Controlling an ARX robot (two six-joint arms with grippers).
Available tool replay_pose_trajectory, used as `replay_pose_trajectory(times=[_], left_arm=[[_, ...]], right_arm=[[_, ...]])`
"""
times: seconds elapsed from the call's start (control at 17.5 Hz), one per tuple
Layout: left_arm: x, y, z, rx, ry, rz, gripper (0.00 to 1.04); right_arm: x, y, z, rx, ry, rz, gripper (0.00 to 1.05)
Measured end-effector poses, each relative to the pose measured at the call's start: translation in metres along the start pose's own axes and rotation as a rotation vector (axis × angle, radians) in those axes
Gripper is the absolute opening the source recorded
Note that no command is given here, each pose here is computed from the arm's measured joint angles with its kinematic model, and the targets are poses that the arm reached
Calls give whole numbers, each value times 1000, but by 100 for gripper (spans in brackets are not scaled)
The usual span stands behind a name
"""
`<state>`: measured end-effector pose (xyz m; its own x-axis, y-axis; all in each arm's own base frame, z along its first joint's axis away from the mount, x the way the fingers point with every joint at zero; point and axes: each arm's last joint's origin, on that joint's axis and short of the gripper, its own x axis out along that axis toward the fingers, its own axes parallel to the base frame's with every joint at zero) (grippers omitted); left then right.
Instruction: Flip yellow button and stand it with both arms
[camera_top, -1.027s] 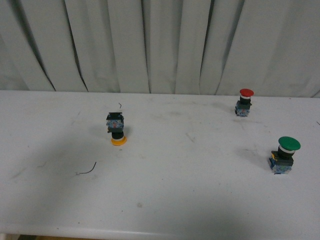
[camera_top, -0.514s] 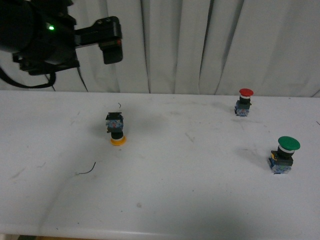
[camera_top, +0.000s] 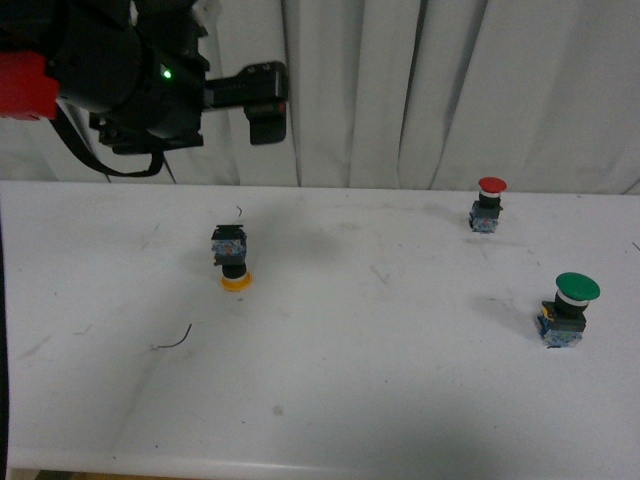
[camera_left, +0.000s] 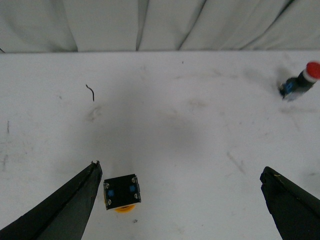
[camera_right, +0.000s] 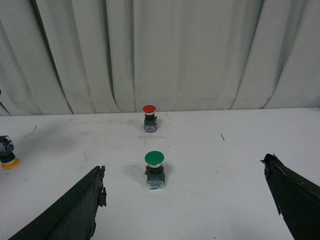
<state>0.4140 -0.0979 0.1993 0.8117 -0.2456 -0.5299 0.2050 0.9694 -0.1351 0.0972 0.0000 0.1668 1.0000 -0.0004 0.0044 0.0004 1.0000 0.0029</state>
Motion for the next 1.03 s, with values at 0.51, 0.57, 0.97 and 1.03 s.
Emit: replay_pose_trajectory(times=[0.51, 0.57, 0.97, 1.03], left_arm=[[81, 32, -36, 4, 318, 108, 98], [83, 30, -37, 7, 319, 103, 98], [89, 25, -42, 42, 347, 143, 71], [89, 25, -42, 47, 347, 147, 60]], right_arm=[[0, 0, 0, 0, 0, 0, 98], [0, 0, 0, 0, 0, 0, 98], [0, 0, 0, 0, 0, 0, 98], [0, 0, 0, 0, 0, 0, 98]])
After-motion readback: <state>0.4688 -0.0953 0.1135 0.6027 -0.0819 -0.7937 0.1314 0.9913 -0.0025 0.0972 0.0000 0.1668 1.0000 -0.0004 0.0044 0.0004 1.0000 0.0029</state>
